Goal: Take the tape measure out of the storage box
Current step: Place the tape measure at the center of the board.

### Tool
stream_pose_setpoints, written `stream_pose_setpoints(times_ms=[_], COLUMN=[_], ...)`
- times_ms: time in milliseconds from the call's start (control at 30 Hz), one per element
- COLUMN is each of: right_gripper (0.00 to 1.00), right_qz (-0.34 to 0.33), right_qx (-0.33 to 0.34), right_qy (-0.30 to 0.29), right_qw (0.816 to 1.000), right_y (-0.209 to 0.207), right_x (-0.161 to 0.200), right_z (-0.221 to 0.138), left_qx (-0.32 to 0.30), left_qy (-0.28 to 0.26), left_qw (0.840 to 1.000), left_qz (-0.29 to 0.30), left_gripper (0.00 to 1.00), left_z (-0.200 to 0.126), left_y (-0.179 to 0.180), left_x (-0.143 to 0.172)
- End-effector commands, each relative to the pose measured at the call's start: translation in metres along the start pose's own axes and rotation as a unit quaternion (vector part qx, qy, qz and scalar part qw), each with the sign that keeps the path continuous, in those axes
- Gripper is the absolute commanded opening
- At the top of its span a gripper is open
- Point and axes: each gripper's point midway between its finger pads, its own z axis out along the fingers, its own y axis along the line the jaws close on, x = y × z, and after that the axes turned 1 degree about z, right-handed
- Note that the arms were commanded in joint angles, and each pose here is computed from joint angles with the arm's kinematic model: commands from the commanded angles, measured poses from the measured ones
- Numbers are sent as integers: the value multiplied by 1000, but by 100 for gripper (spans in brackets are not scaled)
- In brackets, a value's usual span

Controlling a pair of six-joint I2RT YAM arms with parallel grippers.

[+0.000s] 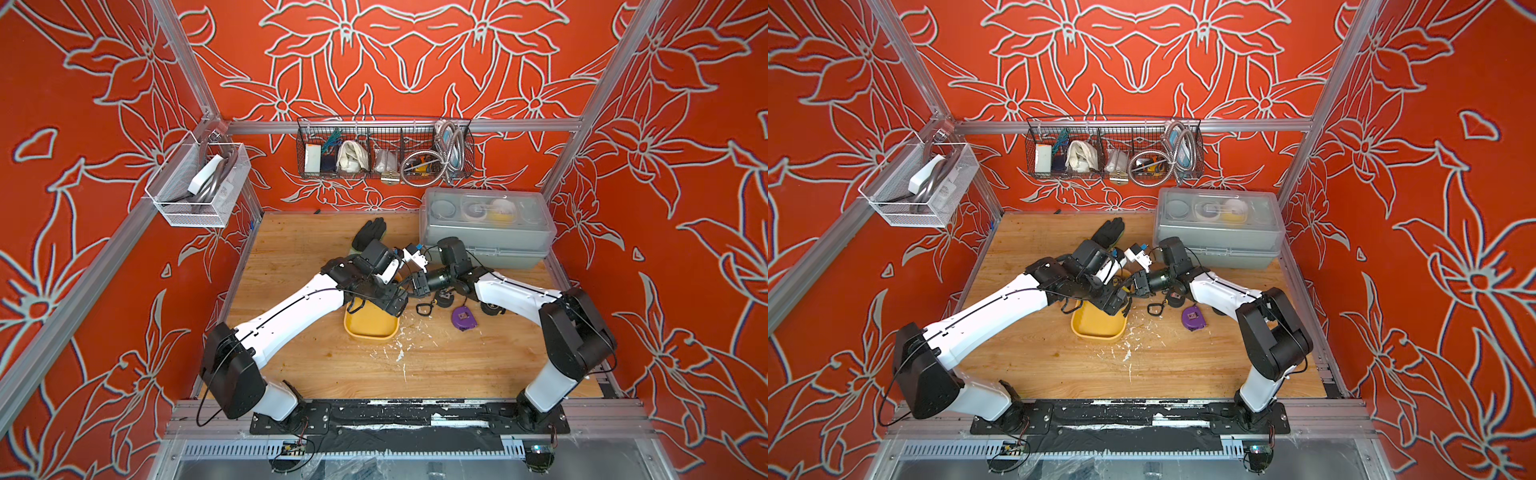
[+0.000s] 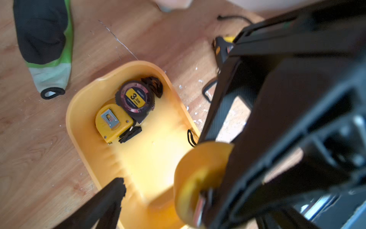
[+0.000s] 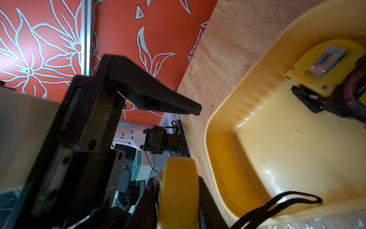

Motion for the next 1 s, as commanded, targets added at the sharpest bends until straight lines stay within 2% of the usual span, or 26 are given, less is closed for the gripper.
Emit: stream_pose_setpoints(times_ms=[0,67,133,300,400,600,767,967], right_gripper=[11,11,12,14,15,15,17,20], right_qz=[10,22,31,78,119,185,198,204], right_qx=[7,35,74,142,154,186,208,231], right_qy=[-40,-78,-104,-111,-113,-100,-88,-79], right_qw=[999,996,991,980,974,960,954,948], right_y=[-1,-11,-21,-37,-52,-83,-98,-116], right_x=[-3,-4,5,52,89,152,170,172], right_z=[-41,-71,-97,-121,-119,-115,-114,-114], left_qx=[-61,-74,-83,-58,-38,-52,-55,-60], left_qy=[-64,-38,10,100,116,145,157,166], left_qw=[994,993,991,985,982,979,978,978], left_qz=[-67,-83,-105,-128,-141,-132,-123,-108], left_gripper=[99,99,99,99,99,99,99,99], left_z=[-25,-15,7,62,86,113,126,147], left_y=[45,57,70,70,65,69,70,66], left_x=[-25,-19,-5,16,16,19,19,21])
